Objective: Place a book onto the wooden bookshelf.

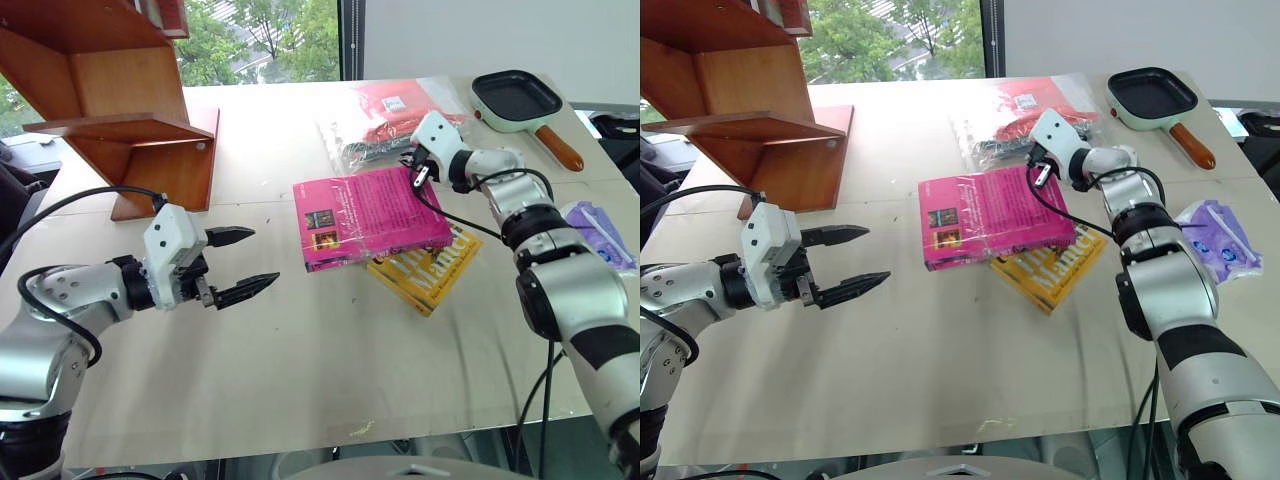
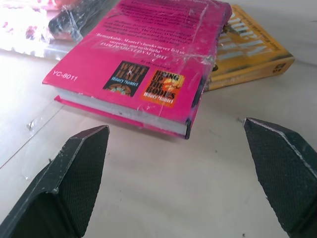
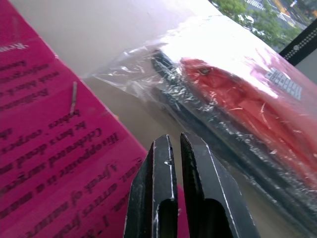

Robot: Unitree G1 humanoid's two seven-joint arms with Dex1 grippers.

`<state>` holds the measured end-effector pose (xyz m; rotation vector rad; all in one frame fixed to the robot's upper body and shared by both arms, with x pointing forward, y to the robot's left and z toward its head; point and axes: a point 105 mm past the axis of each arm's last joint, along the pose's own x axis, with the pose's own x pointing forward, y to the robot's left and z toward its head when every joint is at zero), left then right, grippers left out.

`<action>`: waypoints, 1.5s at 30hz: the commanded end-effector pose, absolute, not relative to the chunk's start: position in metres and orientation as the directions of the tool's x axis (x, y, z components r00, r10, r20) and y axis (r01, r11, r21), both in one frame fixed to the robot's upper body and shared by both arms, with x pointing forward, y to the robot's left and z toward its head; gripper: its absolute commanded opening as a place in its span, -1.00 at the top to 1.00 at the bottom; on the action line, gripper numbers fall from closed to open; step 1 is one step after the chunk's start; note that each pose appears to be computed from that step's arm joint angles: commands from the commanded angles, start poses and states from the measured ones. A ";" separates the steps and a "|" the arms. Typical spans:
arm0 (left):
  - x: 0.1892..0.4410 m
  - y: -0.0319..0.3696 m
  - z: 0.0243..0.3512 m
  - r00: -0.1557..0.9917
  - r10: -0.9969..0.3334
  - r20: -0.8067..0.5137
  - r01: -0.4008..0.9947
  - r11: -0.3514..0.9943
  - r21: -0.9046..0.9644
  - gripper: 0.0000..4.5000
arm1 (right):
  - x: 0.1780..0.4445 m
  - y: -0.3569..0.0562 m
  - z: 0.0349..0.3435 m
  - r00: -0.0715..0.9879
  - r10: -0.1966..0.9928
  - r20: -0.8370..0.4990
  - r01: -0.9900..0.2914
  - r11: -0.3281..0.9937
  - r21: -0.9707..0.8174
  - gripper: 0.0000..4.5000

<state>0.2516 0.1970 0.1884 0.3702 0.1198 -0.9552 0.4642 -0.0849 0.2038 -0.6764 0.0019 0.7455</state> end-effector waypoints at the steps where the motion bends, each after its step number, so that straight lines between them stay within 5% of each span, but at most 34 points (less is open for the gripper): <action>1: 0.247 0.193 0.203 0.585 -0.779 -0.226 0.804 0.520 0.288 -1.00 | 0.468 -0.071 0.220 0.771 0.607 -0.194 -0.573 0.528 -0.627 0.94; 21: 0.246 0.194 0.218 0.655 -0.753 -0.066 0.748 0.634 0.195 -1.00 | 0.469 -0.063 0.192 0.773 0.513 -0.374 -0.587 0.351 -0.730 0.94; 45: 0.248 0.196 0.192 0.595 -0.785 -0.172 0.803 0.578 0.144 -1.00 | 0.440 -0.104 0.183 0.530 0.623 -0.576 -0.816 0.189 -0.546 0.94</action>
